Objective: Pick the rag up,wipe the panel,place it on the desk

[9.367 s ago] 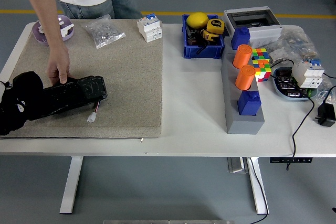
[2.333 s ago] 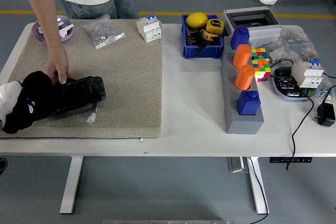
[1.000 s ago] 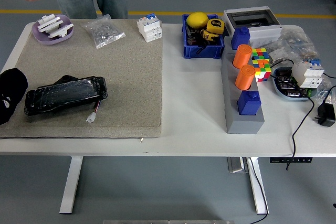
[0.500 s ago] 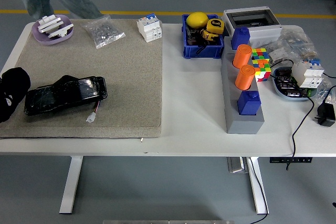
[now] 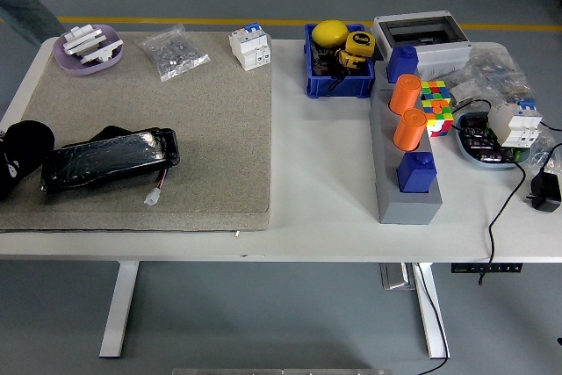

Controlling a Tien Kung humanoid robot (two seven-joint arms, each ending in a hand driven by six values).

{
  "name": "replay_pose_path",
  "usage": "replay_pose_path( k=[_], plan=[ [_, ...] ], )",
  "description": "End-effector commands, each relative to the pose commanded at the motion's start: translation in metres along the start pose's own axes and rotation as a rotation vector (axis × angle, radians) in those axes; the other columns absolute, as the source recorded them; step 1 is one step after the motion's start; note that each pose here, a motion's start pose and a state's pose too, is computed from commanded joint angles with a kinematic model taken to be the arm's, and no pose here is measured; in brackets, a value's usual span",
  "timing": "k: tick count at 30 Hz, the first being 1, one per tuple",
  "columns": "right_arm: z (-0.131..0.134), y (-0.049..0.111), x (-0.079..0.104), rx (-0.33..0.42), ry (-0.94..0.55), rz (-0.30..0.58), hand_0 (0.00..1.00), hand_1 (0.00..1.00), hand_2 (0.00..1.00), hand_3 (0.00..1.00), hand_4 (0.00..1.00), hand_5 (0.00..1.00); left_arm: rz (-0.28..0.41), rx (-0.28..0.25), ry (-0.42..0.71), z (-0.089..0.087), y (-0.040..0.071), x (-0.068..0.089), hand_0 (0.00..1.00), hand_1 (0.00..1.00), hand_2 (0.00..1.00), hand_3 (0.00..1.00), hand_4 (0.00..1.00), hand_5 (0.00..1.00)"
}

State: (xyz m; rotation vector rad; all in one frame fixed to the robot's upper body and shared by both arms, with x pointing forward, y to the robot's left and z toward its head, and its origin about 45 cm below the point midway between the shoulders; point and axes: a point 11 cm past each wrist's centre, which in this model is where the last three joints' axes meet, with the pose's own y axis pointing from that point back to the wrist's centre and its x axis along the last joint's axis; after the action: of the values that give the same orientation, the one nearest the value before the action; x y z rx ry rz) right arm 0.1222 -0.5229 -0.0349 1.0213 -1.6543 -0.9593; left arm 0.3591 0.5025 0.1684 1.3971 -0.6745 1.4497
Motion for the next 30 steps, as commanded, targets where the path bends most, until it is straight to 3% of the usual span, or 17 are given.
replay_pose_path(
  k=[3, 4, 21, 22, 27, 28, 30],
  plan=[
    [0.0002, 0.0, 0.0002, -0.001, -0.001, 0.001, 0.769, 0.627, 0.711, 0.696, 0.998, 0.643, -0.012, 0.011, 0.011, -0.0013, 0.0002, -0.0008, 0.44, 0.778, 0.71, 0.559, 0.562, 0.002],
    [0.0004, 0.0, 0.0003, -0.001, 0.0, 0.002, 0.769, 0.626, 0.709, 0.695, 0.998, 0.643, -0.015, 0.012, 0.015, -0.0013, 0.0002, -0.0006, 0.443, 0.792, 0.757, 0.568, 0.595, 0.002],
    [0.0018, -0.0001, 0.0021, -0.003, 0.004, 0.011, 0.77, 0.62, 0.71, 0.691, 0.998, 0.643, -0.07, 0.015, 0.068, -0.0033, -0.0001, -0.0013, 0.458, 0.803, 0.782, 0.591, 0.663, 0.002],
    [0.0021, -0.0001, 0.0023, -0.004, 0.004, 0.011, 0.77, 0.618, 0.71, 0.691, 0.998, 0.643, -0.071, 0.013, 0.072, -0.003, -0.0001, -0.001, 0.476, 0.829, 0.808, 0.644, 0.723, 0.015],
    [0.0026, -0.0001, 0.0027, -0.004, 0.006, 0.014, 0.77, 0.618, 0.71, 0.691, 0.998, 0.643, -0.073, 0.011, 0.083, -0.0034, -0.0006, 0.0013, 0.476, 0.829, 0.808, 0.644, 0.723, 0.015],
    [0.0025, -0.0001, 0.0027, -0.004, 0.006, 0.014, 0.77, 0.616, 0.71, 0.688, 0.998, 0.639, -0.076, 0.012, 0.083, -0.0038, -0.0006, 0.0014, 0.531, 0.849, 0.819, 0.703, 0.786, 0.046],
    [0.0024, -0.0001, 0.0025, -0.004, 0.009, 0.014, 0.77, 0.616, 0.71, 0.688, 0.998, 0.639, -0.086, 0.012, 0.084, -0.0042, -0.0006, 0.0013, 0.531, 0.849, 0.819, 0.703, 0.786, 0.046]
  ],
)
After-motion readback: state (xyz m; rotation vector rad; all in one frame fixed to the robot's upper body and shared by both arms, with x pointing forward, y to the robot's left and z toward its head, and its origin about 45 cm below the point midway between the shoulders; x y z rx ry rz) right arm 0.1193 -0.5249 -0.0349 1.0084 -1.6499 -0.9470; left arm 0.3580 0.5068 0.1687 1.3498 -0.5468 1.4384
